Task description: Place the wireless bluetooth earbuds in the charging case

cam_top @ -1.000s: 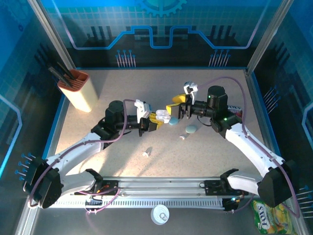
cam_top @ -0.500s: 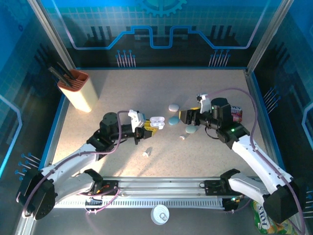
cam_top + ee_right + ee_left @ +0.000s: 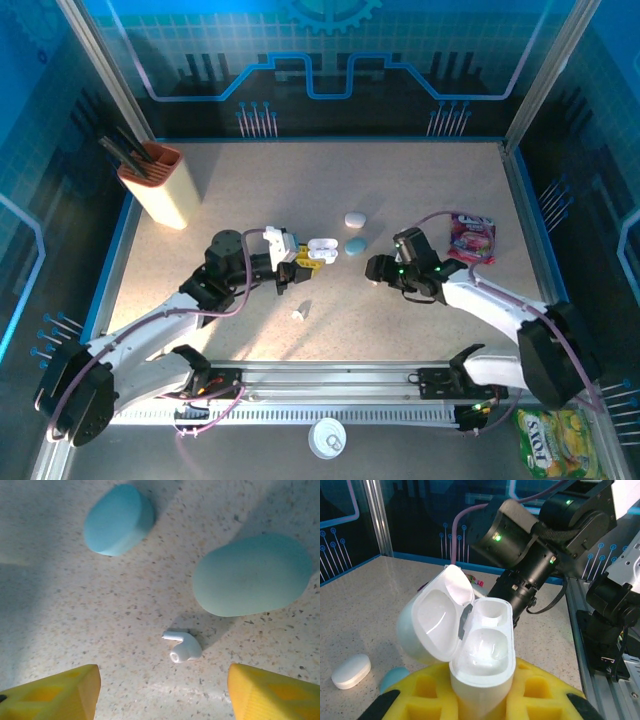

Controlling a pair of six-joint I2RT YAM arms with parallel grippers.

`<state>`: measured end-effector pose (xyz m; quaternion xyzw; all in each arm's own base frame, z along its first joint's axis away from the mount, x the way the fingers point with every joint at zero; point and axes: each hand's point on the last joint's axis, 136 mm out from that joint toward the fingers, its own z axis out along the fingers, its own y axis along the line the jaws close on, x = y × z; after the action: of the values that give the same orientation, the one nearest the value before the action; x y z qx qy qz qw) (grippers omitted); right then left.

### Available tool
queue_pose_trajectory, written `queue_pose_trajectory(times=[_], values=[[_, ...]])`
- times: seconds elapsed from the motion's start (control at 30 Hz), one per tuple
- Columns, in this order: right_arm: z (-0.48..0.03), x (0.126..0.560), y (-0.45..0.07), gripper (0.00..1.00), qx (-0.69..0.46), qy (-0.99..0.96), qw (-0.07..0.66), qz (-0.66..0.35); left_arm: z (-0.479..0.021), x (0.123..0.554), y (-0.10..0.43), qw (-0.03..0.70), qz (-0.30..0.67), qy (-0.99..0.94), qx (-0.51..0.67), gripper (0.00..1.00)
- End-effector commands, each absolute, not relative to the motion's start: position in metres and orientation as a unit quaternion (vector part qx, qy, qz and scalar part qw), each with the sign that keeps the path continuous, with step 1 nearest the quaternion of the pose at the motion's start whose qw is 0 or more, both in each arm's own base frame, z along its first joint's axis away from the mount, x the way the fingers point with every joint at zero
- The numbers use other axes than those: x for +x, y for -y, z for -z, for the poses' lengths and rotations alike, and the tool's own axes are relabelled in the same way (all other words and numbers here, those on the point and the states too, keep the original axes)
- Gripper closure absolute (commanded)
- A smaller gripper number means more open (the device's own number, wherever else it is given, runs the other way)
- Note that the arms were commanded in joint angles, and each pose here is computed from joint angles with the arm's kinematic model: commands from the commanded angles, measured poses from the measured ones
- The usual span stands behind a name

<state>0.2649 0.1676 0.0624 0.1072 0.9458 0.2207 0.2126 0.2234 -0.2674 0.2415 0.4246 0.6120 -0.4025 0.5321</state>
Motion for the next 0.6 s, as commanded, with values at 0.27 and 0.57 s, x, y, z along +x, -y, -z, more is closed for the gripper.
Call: queue_pose_trajectory(times=[0.27, 0.57], values=[[-0.039, 0.273, -0.194, 0.33, 0.123, -0.944, 0.171, -0.253, -0.243, 0.229, 0.269, 0.545, 0.383, -0.607, 0.434, 0.86], [-0.037, 0.284, -0.207, 0.34, 0.105, -0.946, 0.162, -0.259, -0.243, 0.227, 0.267, 0.543, 0.377, -0.611, 0.436, 0.86]])
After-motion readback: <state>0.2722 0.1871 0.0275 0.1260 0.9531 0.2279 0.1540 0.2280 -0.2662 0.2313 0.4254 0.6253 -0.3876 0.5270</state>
